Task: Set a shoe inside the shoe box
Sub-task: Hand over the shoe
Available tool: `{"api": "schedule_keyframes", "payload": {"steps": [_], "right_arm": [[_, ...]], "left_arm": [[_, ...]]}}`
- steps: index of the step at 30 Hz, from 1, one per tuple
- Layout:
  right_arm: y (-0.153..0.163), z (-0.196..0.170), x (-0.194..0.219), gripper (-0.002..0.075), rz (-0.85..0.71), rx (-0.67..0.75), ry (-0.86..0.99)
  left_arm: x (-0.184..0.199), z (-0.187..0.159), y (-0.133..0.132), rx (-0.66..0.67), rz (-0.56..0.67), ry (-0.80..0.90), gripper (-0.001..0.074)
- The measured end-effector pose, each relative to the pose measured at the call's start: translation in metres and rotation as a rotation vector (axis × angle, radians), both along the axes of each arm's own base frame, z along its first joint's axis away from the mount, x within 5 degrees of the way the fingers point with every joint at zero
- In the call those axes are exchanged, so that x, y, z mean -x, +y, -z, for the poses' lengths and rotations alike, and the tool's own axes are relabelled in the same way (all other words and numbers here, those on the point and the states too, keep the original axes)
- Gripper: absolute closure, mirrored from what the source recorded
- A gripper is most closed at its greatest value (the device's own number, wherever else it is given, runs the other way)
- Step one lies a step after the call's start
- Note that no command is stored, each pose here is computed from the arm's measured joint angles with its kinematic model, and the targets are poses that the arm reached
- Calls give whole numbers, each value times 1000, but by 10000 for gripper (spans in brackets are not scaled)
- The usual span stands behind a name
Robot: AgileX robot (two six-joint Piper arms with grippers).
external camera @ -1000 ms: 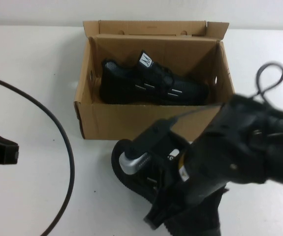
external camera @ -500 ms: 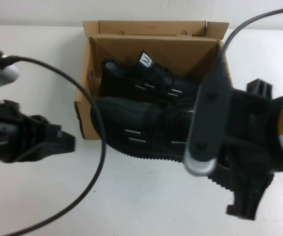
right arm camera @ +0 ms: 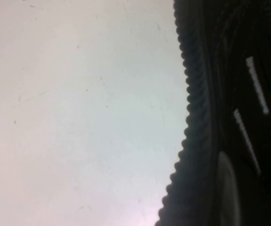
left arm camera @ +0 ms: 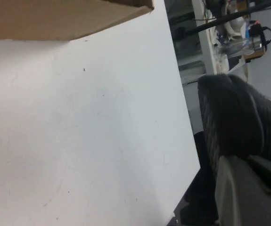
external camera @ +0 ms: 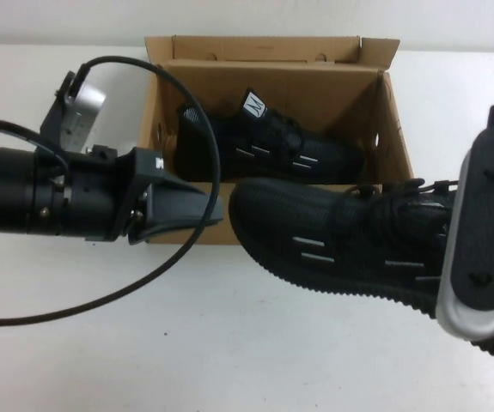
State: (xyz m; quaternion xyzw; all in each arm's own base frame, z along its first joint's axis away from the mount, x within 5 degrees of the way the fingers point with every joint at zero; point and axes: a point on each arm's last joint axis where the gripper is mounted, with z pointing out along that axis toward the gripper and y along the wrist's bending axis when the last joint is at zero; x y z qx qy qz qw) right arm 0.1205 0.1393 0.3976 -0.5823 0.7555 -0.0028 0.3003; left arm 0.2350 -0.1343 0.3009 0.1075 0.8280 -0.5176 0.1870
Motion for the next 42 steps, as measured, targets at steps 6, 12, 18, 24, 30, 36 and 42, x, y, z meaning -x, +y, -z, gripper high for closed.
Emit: {"api": "schedule_keyframes", "payload": {"steps": [6,12,18,24,30,36,42], "right_arm": [[-3,0,2,735,4,12,10],[-4,-1,2,735,7,18,5],[-7,-1,0,735,18,44,-18],[-8,-1,-1,735,23,56,-34],[-8,-1,-1,735,24,56,-34],[-3,-2,0,735,3,1,-23],[5,-2,-2,735,-14,-44,-29]], "left_arm": [[1,-9,-7,169,66,0,713],[-4,-18,-9,275,36,-48,712],[-10,-15,-7,241,-27,-70,712],[-14,-3,-7,175,-21,-45,619],[-20,16,-9,148,-31,140,271],[-25,28,-13,190,-2,249,187],[-20,27,-27,234,32,275,180]]}}
